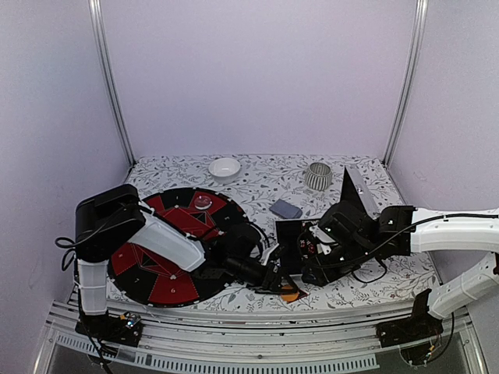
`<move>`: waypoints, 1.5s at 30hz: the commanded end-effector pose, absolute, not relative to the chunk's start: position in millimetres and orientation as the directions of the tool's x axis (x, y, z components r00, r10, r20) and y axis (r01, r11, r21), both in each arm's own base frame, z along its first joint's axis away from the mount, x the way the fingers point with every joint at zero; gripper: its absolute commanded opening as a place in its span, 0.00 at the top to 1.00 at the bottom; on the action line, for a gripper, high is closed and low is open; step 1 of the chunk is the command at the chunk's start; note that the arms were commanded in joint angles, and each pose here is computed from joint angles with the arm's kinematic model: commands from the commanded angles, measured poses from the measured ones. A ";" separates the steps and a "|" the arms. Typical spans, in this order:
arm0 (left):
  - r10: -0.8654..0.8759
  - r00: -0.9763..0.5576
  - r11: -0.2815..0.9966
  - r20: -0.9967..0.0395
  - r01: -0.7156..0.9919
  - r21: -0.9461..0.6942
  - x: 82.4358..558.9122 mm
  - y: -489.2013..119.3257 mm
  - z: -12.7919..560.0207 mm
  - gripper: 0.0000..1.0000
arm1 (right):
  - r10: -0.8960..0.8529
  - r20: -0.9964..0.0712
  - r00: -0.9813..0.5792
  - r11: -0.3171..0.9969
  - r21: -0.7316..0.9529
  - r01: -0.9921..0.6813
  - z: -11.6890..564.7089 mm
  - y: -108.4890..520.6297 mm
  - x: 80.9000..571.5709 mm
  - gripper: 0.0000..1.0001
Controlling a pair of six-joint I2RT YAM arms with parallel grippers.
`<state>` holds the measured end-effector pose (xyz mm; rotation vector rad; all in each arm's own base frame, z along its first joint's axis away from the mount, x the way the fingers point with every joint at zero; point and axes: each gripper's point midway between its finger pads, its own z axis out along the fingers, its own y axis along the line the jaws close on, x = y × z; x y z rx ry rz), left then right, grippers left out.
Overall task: Distribute texas hold em gaming equipment
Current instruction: Place the big blind button at the center of the board, then pass from the right arm to the left
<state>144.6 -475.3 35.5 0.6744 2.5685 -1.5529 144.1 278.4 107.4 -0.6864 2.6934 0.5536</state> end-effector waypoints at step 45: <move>0.119 -0.851 0.246 -0.511 0.524 -0.816 171.8 -411.8 201.2 0.27 | -0.566 -0.823 -0.048 0.369 -0.201 -0.907 203.4 379.6 173.1 0.75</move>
